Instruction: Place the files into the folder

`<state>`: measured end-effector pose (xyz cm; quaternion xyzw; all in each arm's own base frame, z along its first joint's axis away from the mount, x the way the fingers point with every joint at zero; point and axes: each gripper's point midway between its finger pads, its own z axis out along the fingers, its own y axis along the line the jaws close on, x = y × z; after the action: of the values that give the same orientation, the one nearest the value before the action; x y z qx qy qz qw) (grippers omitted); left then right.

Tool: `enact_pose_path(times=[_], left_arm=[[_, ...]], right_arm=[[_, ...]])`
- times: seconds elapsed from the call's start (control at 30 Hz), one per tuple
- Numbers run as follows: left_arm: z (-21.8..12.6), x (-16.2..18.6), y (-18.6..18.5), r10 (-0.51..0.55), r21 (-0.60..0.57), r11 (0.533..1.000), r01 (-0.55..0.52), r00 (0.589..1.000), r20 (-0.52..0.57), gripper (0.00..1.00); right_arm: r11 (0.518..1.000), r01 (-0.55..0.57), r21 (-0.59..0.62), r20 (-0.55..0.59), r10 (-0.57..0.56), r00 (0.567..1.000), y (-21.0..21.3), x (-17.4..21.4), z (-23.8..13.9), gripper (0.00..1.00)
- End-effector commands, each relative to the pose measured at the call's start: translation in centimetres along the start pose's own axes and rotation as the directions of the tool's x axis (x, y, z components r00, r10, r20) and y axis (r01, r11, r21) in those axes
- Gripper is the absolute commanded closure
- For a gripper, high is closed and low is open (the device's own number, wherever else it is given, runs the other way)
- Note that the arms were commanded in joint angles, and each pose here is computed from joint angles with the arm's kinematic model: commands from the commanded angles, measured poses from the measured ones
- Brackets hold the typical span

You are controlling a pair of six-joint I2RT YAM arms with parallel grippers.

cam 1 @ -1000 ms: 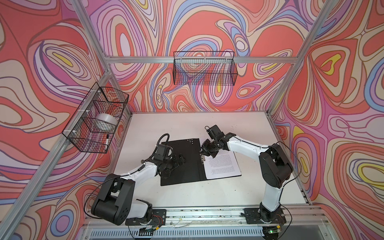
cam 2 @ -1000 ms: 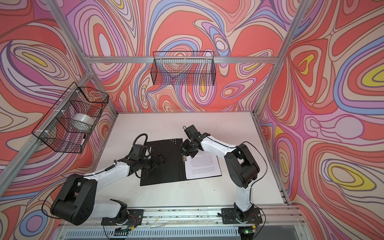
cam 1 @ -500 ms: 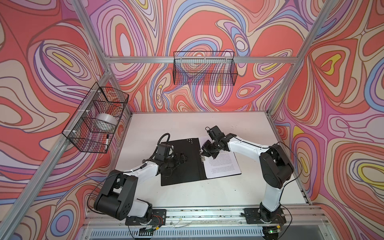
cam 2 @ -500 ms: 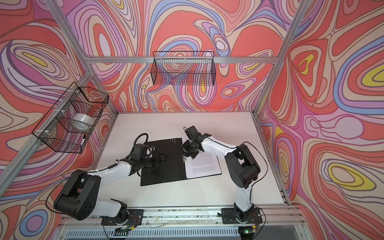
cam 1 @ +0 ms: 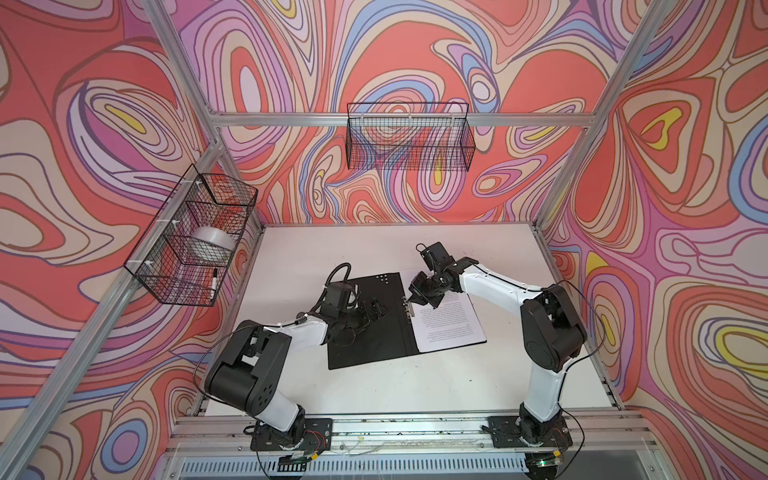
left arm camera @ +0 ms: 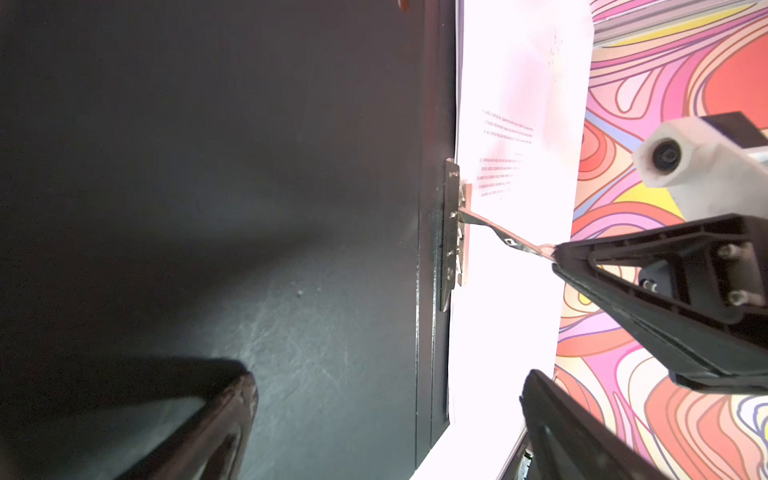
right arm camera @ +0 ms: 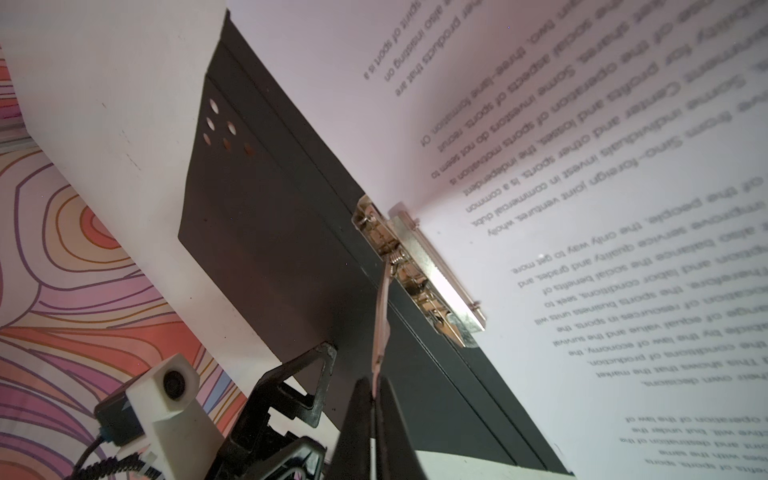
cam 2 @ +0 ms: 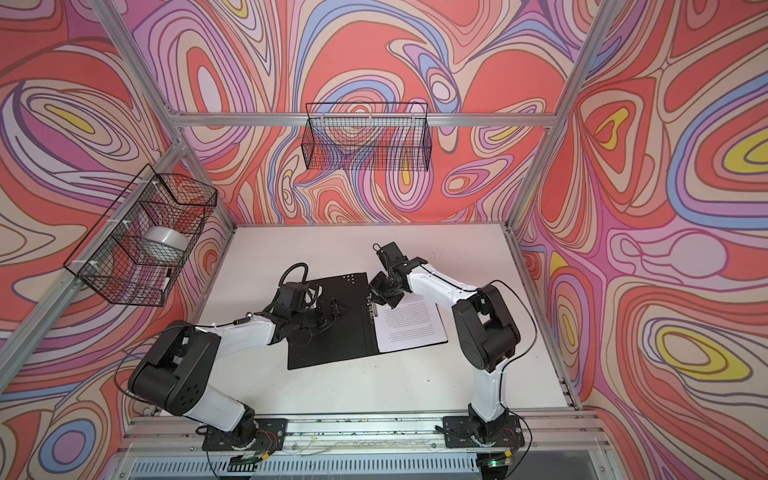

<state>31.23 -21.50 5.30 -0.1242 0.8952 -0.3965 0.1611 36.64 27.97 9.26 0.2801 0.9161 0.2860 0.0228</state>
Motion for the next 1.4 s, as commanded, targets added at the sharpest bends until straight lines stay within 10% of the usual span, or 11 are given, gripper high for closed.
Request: enact_pose_path(times=[0.0,1.37], left_arm=[[0.7,3.0,4.4,-0.123,-0.15,0.983,0.11,0.99,-0.076,0.0],[0.4,4.7,7.8,-0.177,-0.258,0.954,0.152,0.981,-0.076,0.0]], right_arm=[[0.998,0.048,-0.051,0.055,-0.046,0.997,1.7,-1.6,-1.5,1.0],[0.966,-0.062,0.252,0.059,0.049,0.997,-13.5,3.6,4.5,1.0]])
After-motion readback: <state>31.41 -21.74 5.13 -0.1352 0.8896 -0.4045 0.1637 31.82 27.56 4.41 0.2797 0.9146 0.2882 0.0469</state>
